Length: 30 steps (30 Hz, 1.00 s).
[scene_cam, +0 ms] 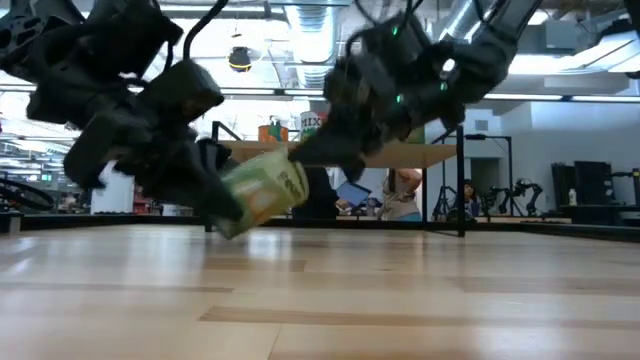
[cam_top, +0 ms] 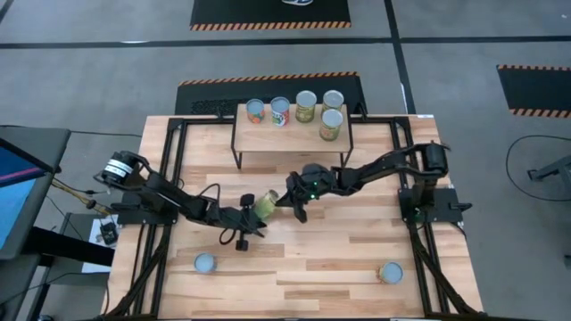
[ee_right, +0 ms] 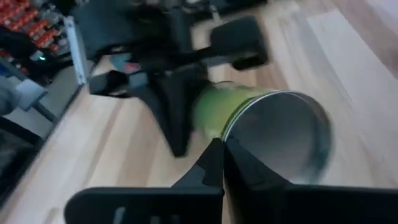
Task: Pick and place cans onto a shelf
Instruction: Put the canned pears on the shelf
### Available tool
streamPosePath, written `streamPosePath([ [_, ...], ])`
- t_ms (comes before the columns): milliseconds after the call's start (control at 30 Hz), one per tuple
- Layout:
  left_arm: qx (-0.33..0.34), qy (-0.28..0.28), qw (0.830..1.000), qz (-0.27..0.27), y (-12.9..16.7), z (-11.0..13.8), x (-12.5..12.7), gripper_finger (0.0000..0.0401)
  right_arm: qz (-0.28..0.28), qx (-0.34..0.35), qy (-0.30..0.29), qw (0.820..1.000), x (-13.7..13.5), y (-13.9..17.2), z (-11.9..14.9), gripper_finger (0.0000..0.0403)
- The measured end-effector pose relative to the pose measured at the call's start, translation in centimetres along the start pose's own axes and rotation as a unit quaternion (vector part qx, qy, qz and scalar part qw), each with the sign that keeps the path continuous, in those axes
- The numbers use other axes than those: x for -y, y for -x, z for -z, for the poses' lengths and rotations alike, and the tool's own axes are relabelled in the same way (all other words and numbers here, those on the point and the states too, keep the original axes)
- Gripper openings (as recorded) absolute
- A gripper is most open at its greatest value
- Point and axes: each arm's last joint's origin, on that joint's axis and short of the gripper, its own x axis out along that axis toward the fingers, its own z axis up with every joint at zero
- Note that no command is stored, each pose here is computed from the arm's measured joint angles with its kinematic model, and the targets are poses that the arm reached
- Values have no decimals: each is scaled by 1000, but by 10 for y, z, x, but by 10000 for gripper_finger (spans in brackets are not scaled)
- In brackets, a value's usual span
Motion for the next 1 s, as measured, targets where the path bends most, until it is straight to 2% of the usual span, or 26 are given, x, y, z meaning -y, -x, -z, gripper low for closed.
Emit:
streamPosePath([
  [267,17,2,1000,-3,20,-17,-4,0,21,3,22,1000,-28,22,-20,4],
  [433,28,-10,999,-17,38,-27,-3,0,58,-4,25,998,-47,48,-35,5],
  [533,50,-16,998,-22,48,-34,-2,0,108,-14,28,994,-64,69,-57,4],
  [700,71,-15,997,-17,57,-41,-2,0,223,-39,48,973,-89,107,-110,5],
  [800,77,-12,997,-9,58,-38,-2,0,272,-59,61,959,-96,124,-142,5],
  [900,92,-4,996,13,58,-34,-2,0,315,-84,73,943,-93,133,-167,5],
  [1000,123,10,992,29,60,-30,-4,0,347,-114,69,928,-79,136,-186,5],
])
